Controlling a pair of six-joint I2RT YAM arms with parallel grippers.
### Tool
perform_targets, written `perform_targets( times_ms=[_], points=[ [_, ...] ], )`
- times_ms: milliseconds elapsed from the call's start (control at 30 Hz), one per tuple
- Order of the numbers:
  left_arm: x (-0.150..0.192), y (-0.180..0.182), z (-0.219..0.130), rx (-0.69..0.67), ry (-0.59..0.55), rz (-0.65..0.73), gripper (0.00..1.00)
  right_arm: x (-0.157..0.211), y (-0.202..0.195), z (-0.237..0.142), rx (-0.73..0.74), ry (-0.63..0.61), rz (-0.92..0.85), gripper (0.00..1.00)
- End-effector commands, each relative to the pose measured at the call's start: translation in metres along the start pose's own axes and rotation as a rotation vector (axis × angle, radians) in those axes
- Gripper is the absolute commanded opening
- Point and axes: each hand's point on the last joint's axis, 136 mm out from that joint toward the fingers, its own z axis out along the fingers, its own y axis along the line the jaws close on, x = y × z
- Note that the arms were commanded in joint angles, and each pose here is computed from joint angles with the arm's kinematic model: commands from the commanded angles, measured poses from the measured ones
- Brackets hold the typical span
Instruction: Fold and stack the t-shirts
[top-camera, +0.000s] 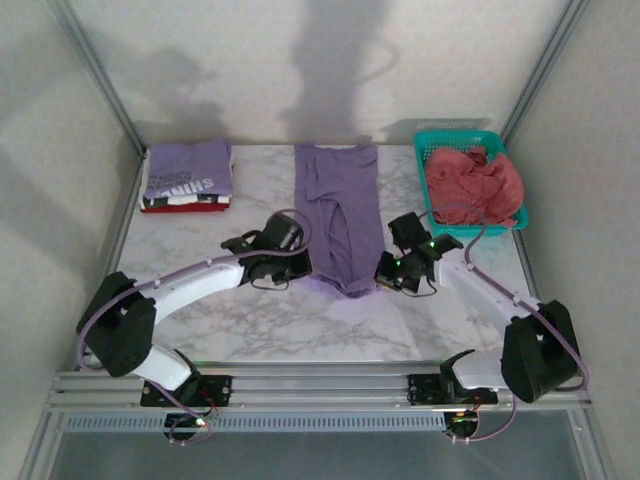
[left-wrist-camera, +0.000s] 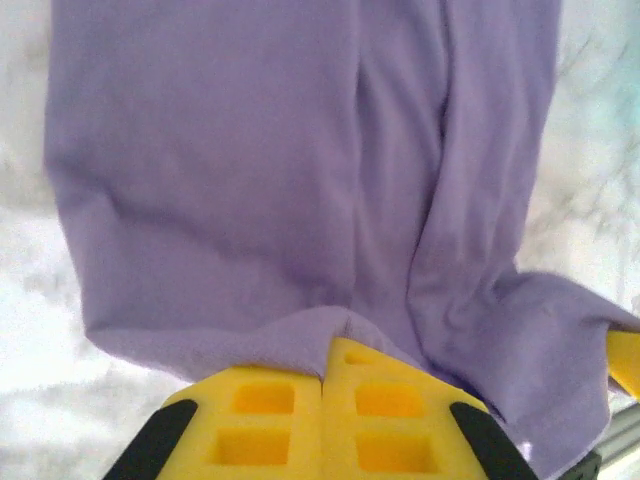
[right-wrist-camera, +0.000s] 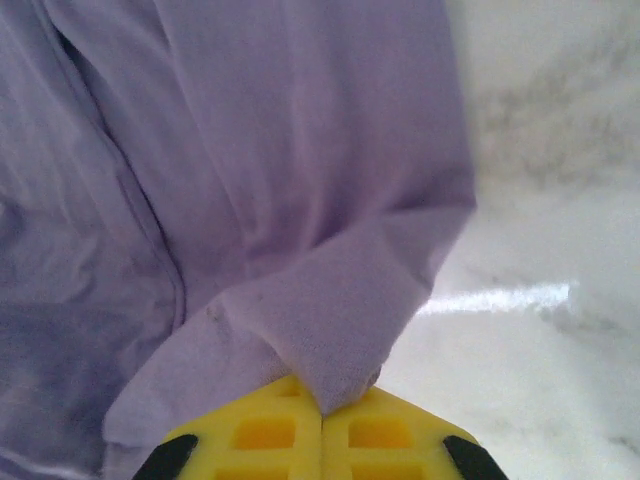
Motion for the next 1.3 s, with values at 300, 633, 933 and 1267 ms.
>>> perform_targets(
  times_ms=[300, 633, 933, 1267],
  points=[
    [-0.12, 0.005, 0.019, -0.107, -0.151, 0.091, 0.0, -0.111, 0.021, 0.016, -0.049, -0.04, -0.008, 0.0],
    [-0.165, 0.008, 0.061, -0.071, -0.109, 0.09, 0.0, -0.176, 0.026, 0.045, -0.027, -0.029, -0.015, 0.0],
    [-0.187, 0.02, 0.089, -0.052, -0.058, 0.063, 0.0, -0.199, 0.022, 0.064, -0.029, -0.009, 0.004, 0.0],
    [-0.219, 0.012, 0.061, -0.021, -0.138, 0.047, 0.52, -0.215, 0.03, 0.025, -0.014, -0.071, -0.041, 0.53]
  ],
)
